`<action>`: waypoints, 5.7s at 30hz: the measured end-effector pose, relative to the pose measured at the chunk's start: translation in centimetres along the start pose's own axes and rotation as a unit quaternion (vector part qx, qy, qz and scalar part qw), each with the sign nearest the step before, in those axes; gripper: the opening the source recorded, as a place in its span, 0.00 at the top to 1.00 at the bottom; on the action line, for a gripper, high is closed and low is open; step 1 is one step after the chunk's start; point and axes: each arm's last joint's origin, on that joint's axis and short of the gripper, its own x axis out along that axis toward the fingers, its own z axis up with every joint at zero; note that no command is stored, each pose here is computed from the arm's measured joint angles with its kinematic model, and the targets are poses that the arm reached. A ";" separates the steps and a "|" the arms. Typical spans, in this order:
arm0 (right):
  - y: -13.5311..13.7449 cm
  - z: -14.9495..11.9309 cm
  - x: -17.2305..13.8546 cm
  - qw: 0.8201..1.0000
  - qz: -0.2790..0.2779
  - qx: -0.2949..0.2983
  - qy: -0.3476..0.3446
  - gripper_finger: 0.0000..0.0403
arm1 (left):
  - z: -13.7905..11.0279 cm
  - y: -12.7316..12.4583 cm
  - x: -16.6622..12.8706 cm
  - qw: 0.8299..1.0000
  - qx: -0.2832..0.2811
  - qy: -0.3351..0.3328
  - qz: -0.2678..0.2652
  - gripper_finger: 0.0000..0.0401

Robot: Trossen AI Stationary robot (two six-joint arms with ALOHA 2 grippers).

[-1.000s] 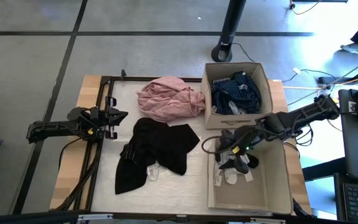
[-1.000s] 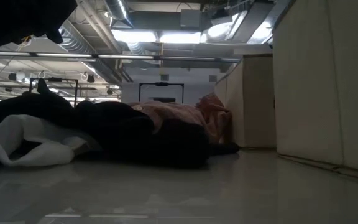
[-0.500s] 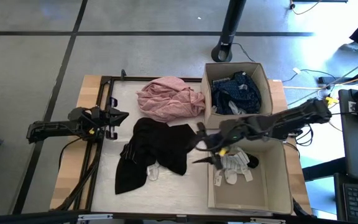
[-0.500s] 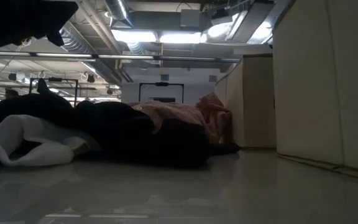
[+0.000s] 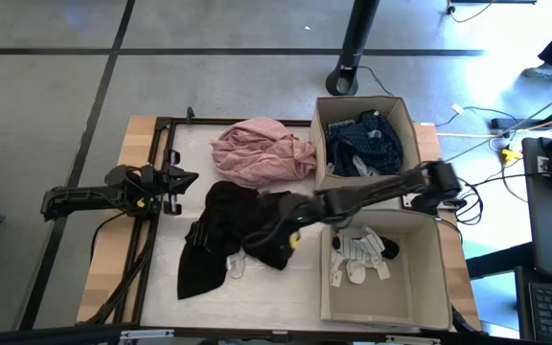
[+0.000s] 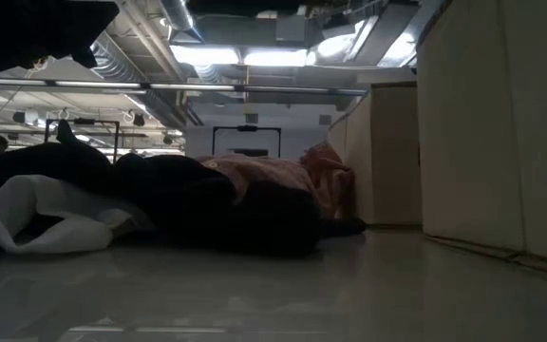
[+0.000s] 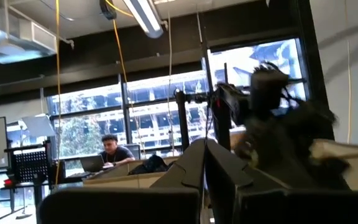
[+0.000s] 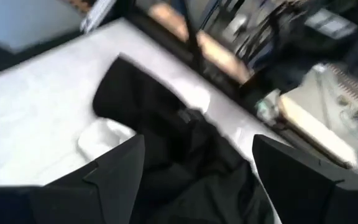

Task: Sort clothes
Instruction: Put the white sock into the bottom laundry organizer

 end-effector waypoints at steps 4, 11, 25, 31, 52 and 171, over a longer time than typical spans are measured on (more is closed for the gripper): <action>0.4 -1.0 3.1 0.999 0.020 -0.003 0.044 0.26 | 0.0 0.0 0.0 1.000 0.001 0.001 0.000 0.99; 2.0 -4.8 7.3 0.993 0.033 -0.023 0.114 0.26 | 0.0 0.0 0.0 1.000 -0.003 0.001 0.000 0.99; 0.7 -5.6 8.4 0.981 -0.046 -0.030 0.185 0.26 | -0.1 0.0 0.0 1.000 -0.008 0.005 -0.001 0.99; -0.2 -4.6 8.3 0.979 -0.051 -0.030 0.196 0.26 | -0.1 0.0 0.0 1.000 -0.012 0.005 -0.001 0.99; -3.0 -7.6 9.4 0.837 -0.290 -0.197 0.420 0.26 | -0.1 0.0 0.0 1.000 -0.005 0.006 -0.001 0.99; 2.0 9.3 -28.0 0.964 -0.123 0.149 0.182 0.96 | -0.2 0.0 0.1 1.000 -0.016 0.011 0.002 0.99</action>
